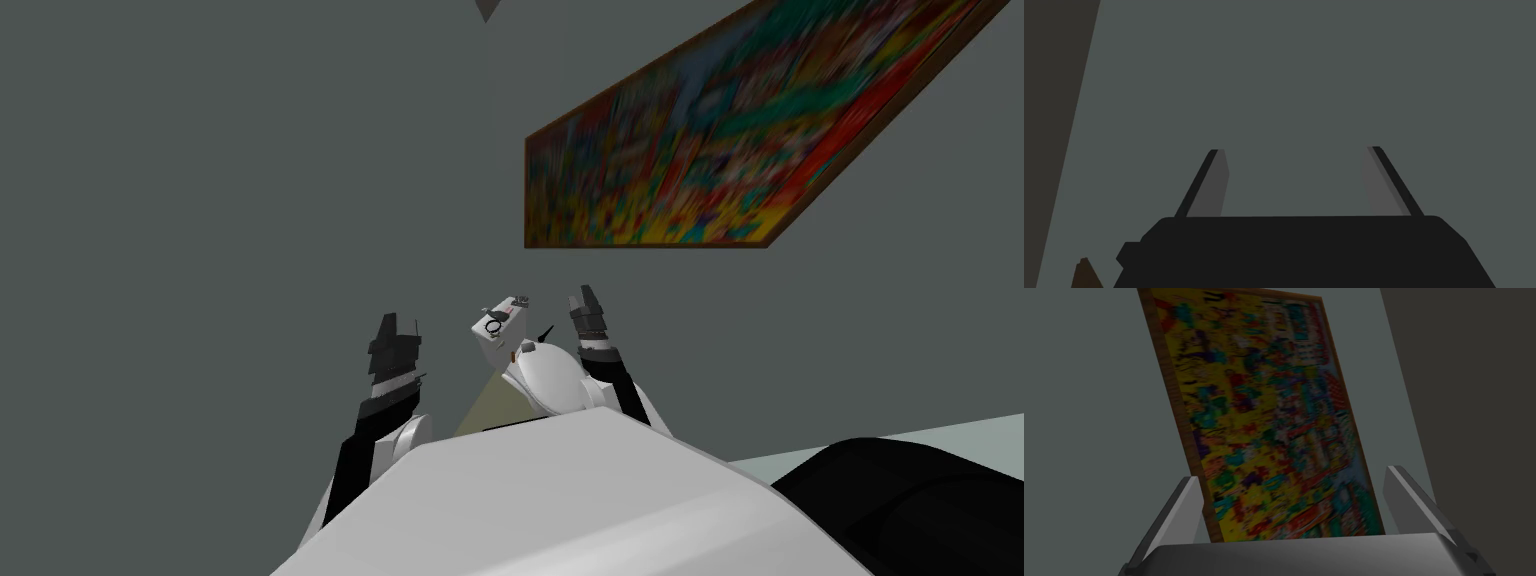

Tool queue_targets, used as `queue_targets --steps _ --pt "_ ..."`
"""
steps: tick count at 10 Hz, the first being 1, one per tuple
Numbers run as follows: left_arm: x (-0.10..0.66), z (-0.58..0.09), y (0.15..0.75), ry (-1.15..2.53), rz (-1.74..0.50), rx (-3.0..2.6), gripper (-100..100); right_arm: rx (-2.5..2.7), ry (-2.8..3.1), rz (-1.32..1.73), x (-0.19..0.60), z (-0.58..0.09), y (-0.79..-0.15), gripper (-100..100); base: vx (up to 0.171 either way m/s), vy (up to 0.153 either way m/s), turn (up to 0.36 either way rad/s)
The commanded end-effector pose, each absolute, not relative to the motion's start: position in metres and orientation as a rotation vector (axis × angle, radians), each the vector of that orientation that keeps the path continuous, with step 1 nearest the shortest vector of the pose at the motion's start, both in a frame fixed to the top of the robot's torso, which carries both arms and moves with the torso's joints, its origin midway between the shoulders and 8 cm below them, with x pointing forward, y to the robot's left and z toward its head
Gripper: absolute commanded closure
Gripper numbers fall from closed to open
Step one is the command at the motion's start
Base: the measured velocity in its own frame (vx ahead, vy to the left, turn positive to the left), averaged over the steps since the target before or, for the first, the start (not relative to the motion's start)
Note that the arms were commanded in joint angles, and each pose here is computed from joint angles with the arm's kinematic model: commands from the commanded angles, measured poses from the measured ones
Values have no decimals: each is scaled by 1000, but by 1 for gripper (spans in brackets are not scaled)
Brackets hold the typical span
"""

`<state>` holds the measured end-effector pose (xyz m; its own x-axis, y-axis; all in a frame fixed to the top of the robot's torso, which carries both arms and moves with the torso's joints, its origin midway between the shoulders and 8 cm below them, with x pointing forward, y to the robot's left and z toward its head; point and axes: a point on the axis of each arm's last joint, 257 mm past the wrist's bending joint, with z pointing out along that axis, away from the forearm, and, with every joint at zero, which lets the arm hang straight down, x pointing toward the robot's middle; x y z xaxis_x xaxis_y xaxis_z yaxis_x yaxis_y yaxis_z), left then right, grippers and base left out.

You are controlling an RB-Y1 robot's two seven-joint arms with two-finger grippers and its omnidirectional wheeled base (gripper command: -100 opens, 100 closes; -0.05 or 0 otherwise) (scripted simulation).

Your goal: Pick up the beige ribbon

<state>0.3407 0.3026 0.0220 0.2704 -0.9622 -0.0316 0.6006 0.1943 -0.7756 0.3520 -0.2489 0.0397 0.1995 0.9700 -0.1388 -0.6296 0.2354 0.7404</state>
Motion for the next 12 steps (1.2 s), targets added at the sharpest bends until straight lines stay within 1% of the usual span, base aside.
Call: queue_targets --steps 1,8,12 --pt "348 17 298 641 -1196 -718 -100 611 679 1221 352 40 -249 0 -15 -5 15" --pt "399 -19 285 819 -1191 -697 -100 611 679 1221 352 40 -249 0 -39 -11 19" --pt "443 -49 284 923 -1169 -728 -100 611 679 1221 352 40 -249 0 -74 -32 30"
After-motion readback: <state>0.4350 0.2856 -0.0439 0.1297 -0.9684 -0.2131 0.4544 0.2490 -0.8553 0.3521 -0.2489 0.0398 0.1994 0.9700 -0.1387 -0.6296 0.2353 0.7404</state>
